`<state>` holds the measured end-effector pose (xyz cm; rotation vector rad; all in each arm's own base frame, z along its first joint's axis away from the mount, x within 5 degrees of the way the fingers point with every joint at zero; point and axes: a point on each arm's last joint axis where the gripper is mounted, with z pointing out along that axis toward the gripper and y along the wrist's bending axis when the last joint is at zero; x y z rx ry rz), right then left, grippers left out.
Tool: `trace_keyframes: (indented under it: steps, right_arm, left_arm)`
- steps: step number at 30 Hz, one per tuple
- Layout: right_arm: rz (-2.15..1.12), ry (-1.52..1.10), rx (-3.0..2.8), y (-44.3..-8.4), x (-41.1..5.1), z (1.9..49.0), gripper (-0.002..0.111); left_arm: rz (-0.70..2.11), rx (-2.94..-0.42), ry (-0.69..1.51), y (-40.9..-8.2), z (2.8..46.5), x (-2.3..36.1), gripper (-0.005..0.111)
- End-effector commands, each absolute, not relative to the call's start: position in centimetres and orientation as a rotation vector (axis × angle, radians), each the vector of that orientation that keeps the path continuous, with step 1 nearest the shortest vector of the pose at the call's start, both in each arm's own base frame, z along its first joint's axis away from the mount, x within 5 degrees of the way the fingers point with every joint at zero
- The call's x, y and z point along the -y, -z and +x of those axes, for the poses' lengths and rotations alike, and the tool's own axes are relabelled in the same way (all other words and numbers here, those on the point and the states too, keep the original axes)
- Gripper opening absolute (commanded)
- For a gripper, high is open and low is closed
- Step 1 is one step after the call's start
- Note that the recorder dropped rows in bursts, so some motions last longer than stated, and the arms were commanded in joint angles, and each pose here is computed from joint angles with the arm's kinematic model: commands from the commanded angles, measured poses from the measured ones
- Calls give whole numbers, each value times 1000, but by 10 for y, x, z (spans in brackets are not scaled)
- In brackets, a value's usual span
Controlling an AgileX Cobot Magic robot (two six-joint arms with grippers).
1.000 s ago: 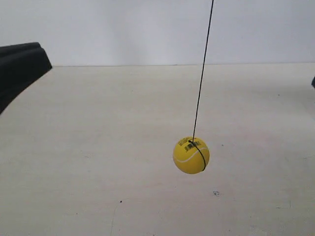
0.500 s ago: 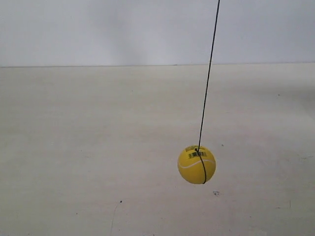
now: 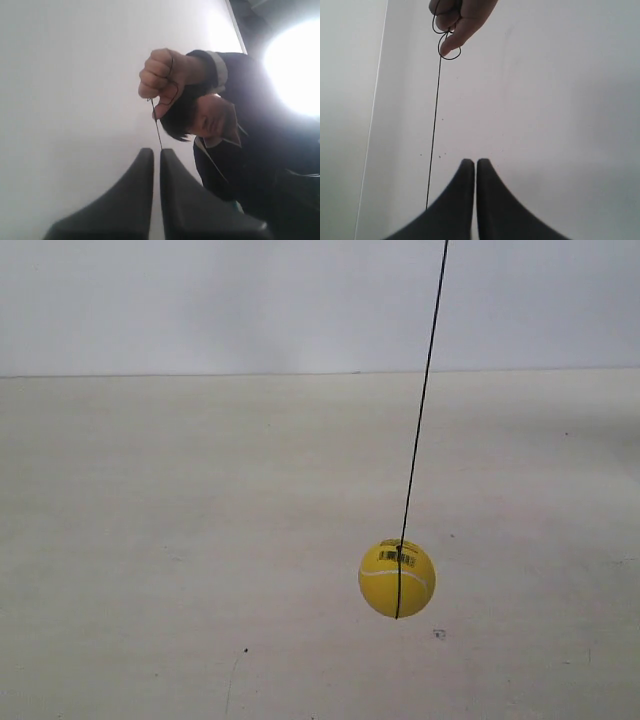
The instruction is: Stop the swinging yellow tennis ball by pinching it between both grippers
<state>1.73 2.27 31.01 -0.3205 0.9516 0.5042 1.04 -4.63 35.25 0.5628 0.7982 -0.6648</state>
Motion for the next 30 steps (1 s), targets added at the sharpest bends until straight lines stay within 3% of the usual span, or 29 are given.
trace_keyframes:
  steps: [1, 20, 30]
  right_arm:
    - [-320, -508, -931, -313, -22, 15, 0]
    - [-320, -508, -931, -313, -22, 15, 0]
    - [-320, -508, -929, -313, -22, 15, 0]
  left_arm:
    - [544, -746, 665, -353, -2, 40, 5]
    - [534, -687, 647, -353, -14, 34, 5]
    - [485, -622, 446, -354, -24, 36, 5]
